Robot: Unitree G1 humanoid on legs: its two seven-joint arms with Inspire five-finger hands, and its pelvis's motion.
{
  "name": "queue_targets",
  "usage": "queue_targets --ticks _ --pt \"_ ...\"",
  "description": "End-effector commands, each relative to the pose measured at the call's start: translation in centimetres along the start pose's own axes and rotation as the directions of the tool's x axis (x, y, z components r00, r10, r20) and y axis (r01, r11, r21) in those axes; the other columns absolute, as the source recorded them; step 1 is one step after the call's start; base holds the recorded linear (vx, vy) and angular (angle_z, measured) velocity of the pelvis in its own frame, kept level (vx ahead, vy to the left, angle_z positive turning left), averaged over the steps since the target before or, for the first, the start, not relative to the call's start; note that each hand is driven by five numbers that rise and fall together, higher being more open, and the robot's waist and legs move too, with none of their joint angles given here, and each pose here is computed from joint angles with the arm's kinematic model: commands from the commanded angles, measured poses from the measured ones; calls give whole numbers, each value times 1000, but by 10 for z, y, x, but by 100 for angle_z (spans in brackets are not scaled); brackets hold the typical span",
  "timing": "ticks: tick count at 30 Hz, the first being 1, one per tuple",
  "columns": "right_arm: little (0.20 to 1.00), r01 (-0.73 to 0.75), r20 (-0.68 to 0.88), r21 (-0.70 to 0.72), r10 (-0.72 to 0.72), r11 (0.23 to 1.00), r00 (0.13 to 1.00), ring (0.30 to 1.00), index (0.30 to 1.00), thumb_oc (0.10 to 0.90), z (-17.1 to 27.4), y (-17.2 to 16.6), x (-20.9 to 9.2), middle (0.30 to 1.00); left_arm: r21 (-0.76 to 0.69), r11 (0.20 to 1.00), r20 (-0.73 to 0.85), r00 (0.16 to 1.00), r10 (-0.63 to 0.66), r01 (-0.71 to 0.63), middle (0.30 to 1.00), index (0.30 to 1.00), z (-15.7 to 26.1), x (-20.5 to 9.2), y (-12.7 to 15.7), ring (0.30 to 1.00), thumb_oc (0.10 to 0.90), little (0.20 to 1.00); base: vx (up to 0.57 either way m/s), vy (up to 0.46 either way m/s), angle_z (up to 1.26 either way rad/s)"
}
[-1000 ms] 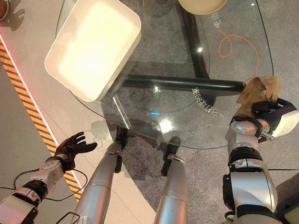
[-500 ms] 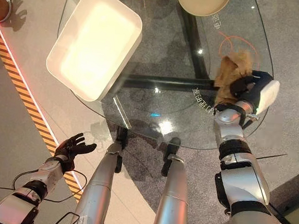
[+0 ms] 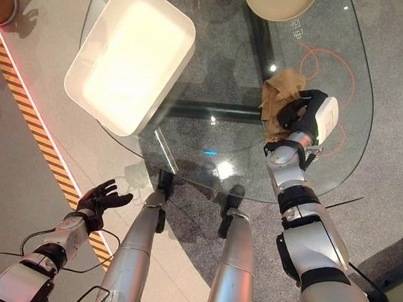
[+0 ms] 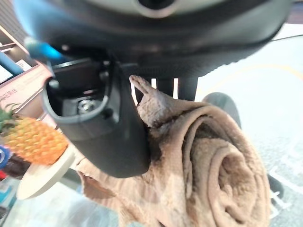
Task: Wipe the table with a cloth and put it in the basket.
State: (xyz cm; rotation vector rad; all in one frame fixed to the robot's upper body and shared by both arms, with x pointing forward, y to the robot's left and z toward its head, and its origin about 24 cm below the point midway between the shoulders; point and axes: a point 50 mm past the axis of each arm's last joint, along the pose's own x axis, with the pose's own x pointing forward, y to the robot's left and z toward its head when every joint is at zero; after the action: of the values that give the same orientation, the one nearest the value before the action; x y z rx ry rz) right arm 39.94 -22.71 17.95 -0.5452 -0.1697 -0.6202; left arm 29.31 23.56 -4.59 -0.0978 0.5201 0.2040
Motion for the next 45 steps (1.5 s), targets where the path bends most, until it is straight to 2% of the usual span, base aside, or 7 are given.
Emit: queue_targets --ticks 1,8,14,25,37,45 --pt "200 -25 320 20 17 999 947 300 300 100 72 -4 3 300 -16 998 2 999 53 -53 900 900 -9 -3 4 900 800 900 0 0 0" --pt "200 -204 427 -40 201 978 881 300 300 100 90 27 -25 300 -18 999 7 999 46 -46 900 900 -10 -3 -3 900 800 900 0 0 0" --pt "200 -371 514 -107 371 922 773 300 300 100 104 55 -60 300 -23 999 4 999 41 -41 900 900 -14 -4 -10 900 800 900 0 0 0" --pt "200 -487 555 -241 531 840 641 300 300 100 106 78 -95 300 -28 999 3 999 40 -40 900 900 -18 -5 -17 900 800 900 0 0 0" --pt "200 -533 545 -270 584 802 602 300 300 100 97 84 -109 300 -52 996 64 995 73 -70 900 900 -5 -4 -15 900 800 900 0 0 0" --pt "200 -457 516 -190 485 869 707 300 300 100 87 73 -92 300 -158 978 218 962 168 -135 900 900 22 -4 -10 900 800 900 0 0 0"
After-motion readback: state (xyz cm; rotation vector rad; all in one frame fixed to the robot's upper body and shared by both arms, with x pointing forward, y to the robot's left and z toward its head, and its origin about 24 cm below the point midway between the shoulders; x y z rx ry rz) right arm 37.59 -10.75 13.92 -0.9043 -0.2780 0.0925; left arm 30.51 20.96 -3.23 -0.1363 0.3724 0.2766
